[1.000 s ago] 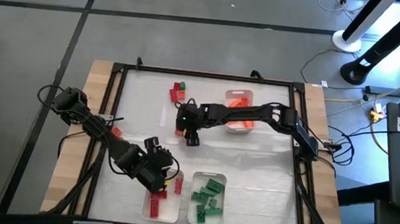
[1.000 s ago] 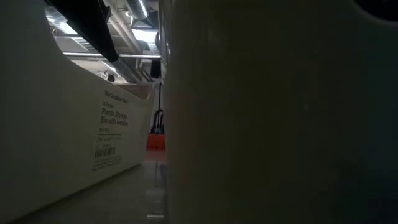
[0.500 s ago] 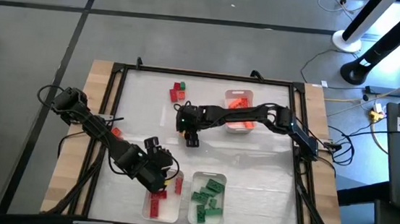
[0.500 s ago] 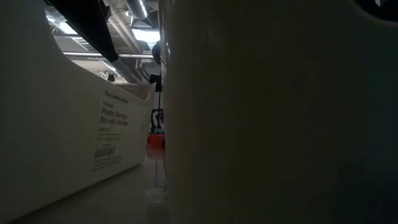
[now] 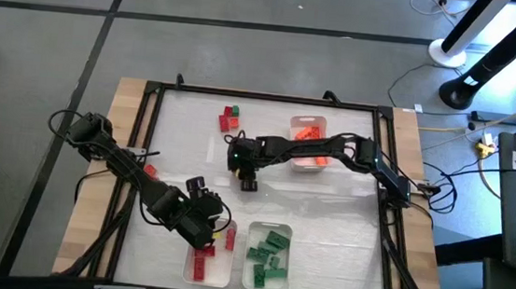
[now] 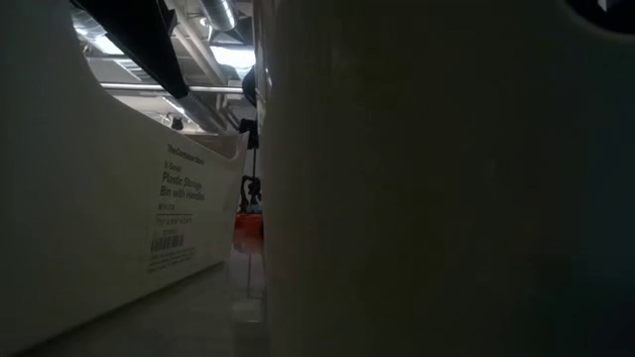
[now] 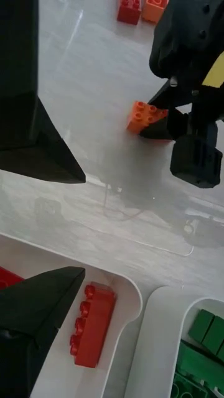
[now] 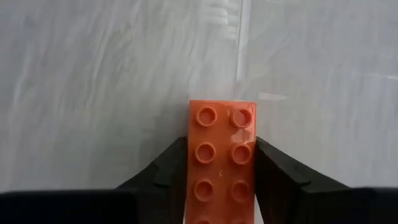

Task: Sort blocks
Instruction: Put the orange game piece into the top right white bin

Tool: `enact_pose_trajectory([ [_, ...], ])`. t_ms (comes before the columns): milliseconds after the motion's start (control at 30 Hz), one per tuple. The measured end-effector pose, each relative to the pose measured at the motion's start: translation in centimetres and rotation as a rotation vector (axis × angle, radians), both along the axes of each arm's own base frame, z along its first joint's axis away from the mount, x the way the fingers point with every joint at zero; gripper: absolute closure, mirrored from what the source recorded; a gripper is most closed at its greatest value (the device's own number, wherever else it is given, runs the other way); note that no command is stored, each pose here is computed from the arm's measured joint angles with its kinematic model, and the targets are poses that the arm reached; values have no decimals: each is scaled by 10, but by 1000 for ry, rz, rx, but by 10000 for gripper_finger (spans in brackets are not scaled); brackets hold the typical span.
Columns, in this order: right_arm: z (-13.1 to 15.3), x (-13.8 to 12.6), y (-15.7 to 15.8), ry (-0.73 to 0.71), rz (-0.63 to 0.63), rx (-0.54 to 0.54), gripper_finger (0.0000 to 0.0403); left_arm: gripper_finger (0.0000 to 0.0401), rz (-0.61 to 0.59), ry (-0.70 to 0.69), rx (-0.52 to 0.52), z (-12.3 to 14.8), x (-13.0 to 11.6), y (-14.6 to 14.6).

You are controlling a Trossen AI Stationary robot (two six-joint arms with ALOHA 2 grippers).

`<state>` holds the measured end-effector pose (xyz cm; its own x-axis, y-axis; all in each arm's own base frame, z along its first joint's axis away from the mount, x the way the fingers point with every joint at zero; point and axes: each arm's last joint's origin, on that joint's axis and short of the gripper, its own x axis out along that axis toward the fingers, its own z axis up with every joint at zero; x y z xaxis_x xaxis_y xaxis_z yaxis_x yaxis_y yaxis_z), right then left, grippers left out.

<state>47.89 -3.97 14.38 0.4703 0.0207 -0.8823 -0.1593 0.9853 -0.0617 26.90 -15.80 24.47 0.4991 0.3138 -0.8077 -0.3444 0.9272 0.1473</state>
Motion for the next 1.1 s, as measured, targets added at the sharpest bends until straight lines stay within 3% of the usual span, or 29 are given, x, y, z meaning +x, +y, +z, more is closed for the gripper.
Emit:
enact_pose_trajectory([
  [333, 48, -17, -1, -8, 38, -14, 245, 180, 7, 1, 31, 1, 1, 5],
  [567, 101, -53, -4, 57, 63, -29, 254, 180, 10, 16, 70, 9, 6, 25],
  [767, 138, -91, -1, 166, 60, -55, 250, 180, 38, 35, 82, 30, -7, 51],
  [933, 154, -117, -2, 288, 27, -143, 239, 180, 169, 61, -111, 50, -31, 69],
  [1100, 154, -133, -4, 447, 0, -262, 252, 180, 260, 88, -273, 58, -45, 68],
])
